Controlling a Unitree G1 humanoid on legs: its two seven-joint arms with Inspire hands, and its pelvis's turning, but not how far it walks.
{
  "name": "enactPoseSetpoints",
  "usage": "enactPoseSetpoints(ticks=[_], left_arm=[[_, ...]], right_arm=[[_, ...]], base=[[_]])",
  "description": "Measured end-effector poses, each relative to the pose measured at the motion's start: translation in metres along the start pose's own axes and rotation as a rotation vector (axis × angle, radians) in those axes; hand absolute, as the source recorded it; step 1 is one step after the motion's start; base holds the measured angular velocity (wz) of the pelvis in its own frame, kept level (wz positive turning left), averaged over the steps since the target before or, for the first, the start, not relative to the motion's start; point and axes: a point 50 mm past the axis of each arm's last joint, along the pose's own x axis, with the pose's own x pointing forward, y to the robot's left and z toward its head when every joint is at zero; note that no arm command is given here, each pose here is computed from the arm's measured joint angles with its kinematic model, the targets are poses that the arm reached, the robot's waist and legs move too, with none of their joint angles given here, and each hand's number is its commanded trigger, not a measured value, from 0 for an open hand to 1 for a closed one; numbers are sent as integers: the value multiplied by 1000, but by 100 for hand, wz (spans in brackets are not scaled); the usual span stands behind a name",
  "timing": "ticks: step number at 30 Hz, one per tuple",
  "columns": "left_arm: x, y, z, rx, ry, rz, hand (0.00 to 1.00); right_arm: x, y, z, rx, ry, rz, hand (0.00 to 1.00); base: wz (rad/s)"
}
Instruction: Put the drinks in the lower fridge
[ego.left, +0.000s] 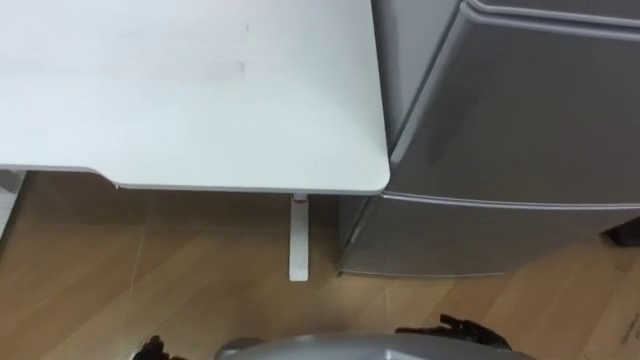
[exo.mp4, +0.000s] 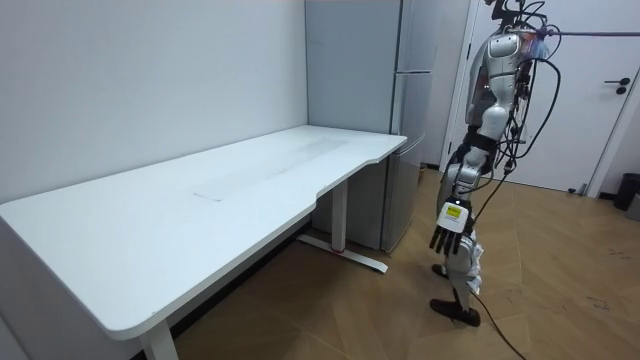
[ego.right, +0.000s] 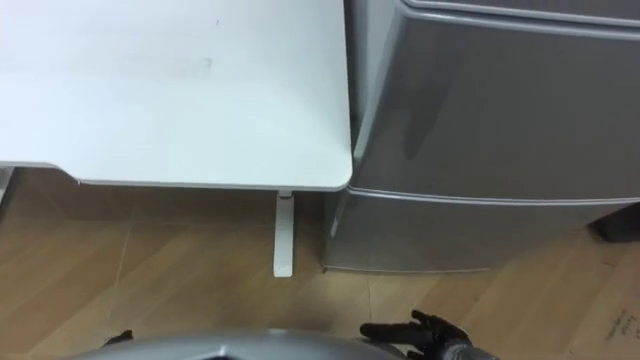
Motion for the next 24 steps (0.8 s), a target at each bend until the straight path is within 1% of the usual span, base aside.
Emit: enactPoseSetpoints(ticks=[1, 4, 9, 15, 24], left_arm=[[0, -1, -5, 3, 27, -10, 0], [0, 0, -9, 18, 55, -18, 0], [-1, -1, -7, 33, 57, -22, 0], [-3, -16, -8, 33, 58, -59, 0], [-2, -14, -2, 38, 38, -114, 0]], right_arm=[[-1, -3, -1, 23, 11, -20, 0], [-3, -13, -4, 42, 32, -76, 0], [-3, -15, -3, 41, 43, -103, 0], [-2, -10, 0, 36, 34, -102, 0], [0, -2, 10, -75, 25, -60, 0]], base=[[28], [18], [9], [8], [4]])
